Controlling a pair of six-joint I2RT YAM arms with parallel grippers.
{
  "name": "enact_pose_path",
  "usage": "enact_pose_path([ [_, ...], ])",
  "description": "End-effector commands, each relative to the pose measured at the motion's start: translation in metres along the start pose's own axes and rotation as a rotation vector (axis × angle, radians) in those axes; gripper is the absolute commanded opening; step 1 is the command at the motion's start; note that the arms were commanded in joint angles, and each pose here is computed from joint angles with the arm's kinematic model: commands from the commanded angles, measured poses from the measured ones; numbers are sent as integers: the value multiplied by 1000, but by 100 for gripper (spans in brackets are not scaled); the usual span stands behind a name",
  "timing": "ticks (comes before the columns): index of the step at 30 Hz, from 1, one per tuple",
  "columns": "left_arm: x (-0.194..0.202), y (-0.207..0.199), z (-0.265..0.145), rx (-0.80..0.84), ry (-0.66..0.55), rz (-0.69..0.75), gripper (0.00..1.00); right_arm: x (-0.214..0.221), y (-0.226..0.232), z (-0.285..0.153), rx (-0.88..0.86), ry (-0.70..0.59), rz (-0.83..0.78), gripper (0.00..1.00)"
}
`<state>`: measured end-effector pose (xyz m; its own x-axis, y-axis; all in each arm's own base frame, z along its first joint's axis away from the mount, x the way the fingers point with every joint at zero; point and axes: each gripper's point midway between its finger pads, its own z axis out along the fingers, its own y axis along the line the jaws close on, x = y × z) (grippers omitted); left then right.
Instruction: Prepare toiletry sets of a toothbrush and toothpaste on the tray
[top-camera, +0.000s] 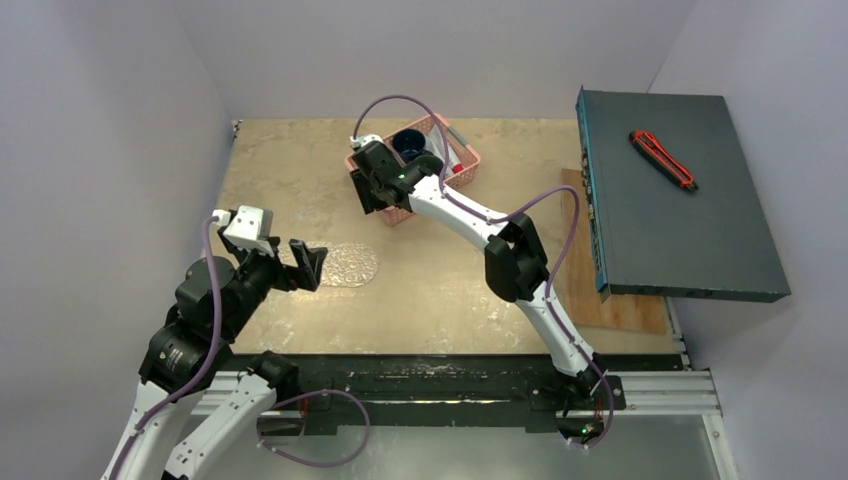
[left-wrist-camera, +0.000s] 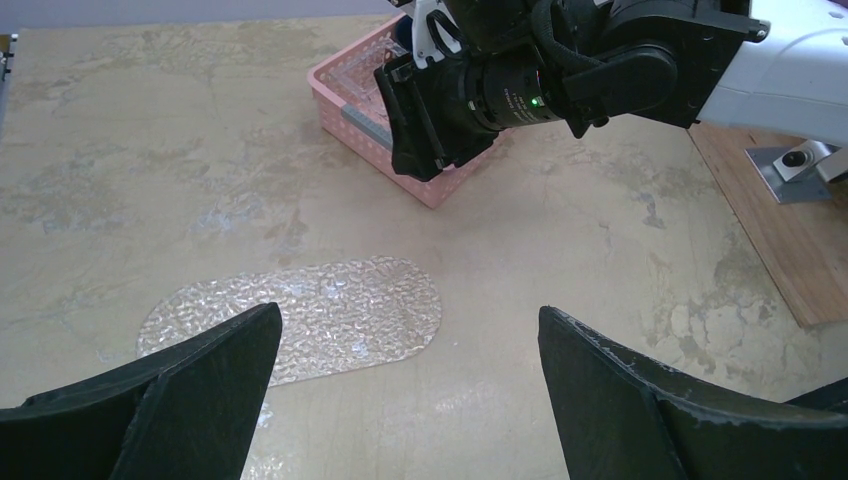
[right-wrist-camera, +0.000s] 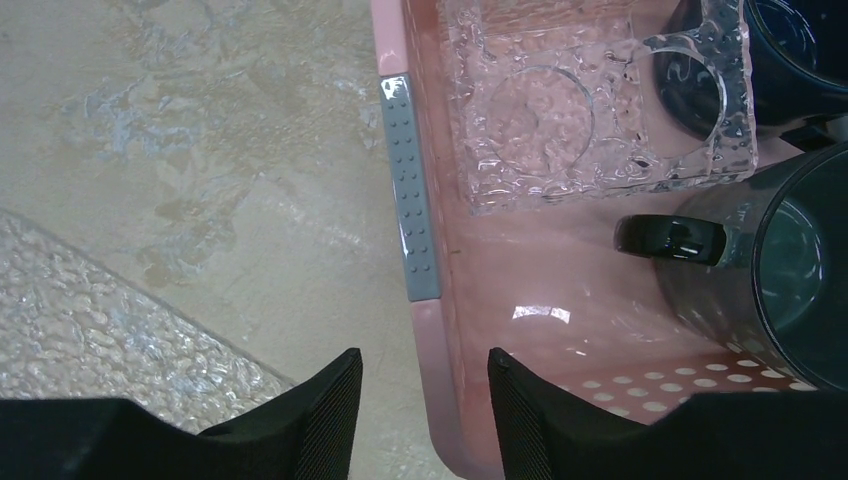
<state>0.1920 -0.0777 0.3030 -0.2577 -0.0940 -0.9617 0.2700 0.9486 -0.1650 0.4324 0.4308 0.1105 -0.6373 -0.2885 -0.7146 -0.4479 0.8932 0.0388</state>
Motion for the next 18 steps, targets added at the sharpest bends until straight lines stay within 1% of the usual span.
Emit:
enact_pose_path([
  [1,-12,-4,-1,11,-28,-14,100,-9,-4,0,22,-22,-16,51],
  [7,-11,-3,-1,9,-26,-13,100,-1,-7,6,40,0,-29,48],
  [11,-11,-3,-1,7,-25,-14,100,1,-8,8,48,4,-30,44],
  [18,-11,-2,0,4,-23,-13,100,3,-11,5,67,7,-11,30],
])
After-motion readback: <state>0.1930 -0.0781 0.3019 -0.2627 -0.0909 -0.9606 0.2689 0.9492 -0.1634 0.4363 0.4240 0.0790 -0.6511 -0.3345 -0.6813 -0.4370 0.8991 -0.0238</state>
